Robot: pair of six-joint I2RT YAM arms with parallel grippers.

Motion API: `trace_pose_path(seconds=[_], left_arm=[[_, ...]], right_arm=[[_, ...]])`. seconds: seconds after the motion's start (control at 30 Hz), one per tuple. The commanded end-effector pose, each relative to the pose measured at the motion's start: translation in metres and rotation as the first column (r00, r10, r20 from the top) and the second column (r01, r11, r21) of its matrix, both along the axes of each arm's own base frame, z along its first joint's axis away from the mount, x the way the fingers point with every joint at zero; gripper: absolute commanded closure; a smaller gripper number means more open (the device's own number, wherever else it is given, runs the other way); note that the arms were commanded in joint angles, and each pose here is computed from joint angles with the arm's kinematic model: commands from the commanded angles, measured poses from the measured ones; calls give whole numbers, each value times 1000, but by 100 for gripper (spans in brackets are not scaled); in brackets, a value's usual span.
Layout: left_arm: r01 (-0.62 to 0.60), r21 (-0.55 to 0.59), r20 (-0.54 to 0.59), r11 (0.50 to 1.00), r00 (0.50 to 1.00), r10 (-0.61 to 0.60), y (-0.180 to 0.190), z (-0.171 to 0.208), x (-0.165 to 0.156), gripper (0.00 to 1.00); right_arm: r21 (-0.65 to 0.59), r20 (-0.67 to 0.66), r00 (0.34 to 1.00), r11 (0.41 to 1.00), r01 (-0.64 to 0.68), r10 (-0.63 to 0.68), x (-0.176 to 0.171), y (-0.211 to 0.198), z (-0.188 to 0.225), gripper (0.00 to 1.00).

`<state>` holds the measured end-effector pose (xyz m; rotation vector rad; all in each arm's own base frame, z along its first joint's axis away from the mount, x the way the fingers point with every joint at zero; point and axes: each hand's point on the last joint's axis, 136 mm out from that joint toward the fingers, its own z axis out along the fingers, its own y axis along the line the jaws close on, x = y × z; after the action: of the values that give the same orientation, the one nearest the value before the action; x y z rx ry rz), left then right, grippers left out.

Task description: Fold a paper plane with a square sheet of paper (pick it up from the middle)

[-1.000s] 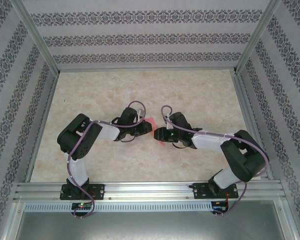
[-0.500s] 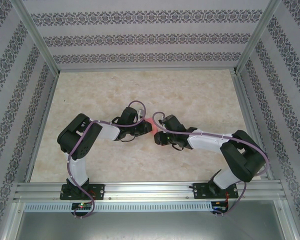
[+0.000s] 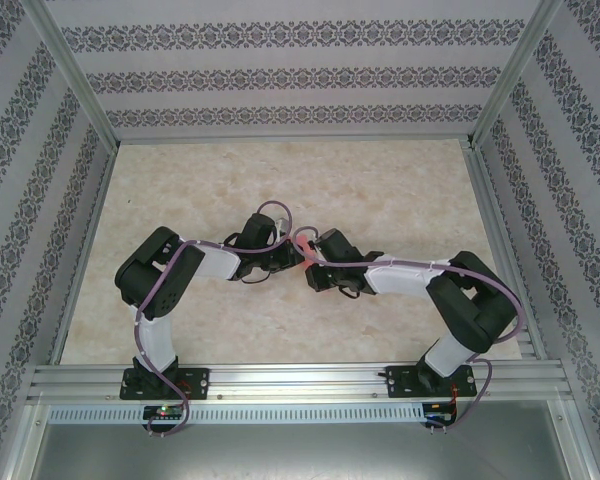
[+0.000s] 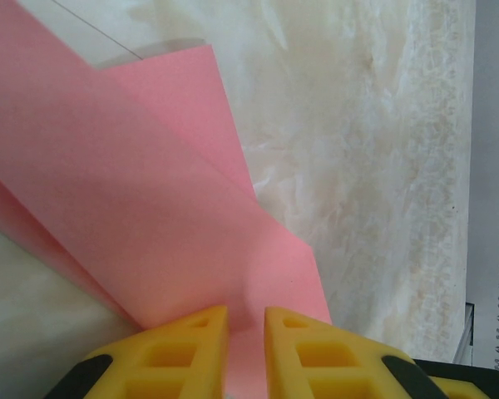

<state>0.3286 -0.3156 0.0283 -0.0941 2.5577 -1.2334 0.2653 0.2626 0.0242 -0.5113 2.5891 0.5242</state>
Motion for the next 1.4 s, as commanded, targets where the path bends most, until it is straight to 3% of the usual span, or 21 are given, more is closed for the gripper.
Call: trace_pose_path(seconds=[0.0, 0.4, 0.8, 1.1, 1.37], left_arm=[[-4, 65, -63, 998, 998, 8, 6, -26, -6, 80], [59, 13, 56, 998, 997, -59, -3, 23, 6, 72], [103, -75, 157, 992, 983, -91, -4, 45, -7, 65], [143, -85, 175, 986, 976, -126, -7, 38, -17, 66], [141, -63, 167, 988, 978, -129, -4, 28, -20, 69]], right_arm=[[2, 13, 1000, 1000, -10, 10, 6, 2, -2, 85], [238, -78, 997, 971, 18, 0, 0, -1, 2, 97], [494, -218, 976, 862, 110, 0, 6, 9, 20, 100], [535, -337, 942, 820, 202, -12, 8, 15, 9, 100], [507, -395, 918, 823, 255, -41, 7, 11, -8, 100]])
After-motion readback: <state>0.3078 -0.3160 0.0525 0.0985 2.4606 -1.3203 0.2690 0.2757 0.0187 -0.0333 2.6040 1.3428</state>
